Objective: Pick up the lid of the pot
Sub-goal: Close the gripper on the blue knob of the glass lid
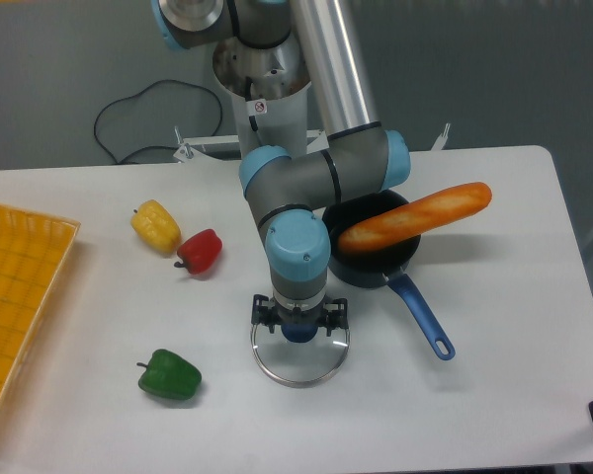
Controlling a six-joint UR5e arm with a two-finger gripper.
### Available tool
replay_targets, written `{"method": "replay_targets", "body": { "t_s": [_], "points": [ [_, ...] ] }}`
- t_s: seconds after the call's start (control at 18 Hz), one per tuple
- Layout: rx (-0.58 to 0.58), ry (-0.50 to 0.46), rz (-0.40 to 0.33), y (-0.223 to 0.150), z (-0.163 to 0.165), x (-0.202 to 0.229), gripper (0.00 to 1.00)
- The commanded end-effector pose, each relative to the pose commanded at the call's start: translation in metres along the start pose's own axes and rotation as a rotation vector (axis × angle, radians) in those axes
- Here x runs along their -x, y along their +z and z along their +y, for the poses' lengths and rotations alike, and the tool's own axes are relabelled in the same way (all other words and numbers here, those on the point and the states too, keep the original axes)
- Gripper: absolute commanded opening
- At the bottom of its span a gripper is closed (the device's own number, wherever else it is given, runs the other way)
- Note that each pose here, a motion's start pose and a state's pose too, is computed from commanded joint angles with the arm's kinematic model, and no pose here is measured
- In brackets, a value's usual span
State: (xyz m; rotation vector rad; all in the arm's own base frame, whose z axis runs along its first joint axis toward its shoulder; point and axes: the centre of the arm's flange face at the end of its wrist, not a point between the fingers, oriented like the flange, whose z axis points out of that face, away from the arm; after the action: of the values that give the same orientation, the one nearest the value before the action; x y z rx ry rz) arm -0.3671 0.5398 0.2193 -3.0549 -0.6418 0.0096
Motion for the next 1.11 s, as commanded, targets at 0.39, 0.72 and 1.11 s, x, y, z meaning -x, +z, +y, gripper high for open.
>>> {"method": "replay_targets", "body": {
  "t_s": [0.39,0.72,1.11],
  "points": [
    [0.003,0.006,0.001,0.002,-0.0001,0.0001,0.69],
    [0.004,0.006,0.002,0.0026,0.0003,-0.0001,0.6],
    [-0.001,0.006,-0.001,-0.0013,-0.0016,0.0007,0.56]
  ]
}}
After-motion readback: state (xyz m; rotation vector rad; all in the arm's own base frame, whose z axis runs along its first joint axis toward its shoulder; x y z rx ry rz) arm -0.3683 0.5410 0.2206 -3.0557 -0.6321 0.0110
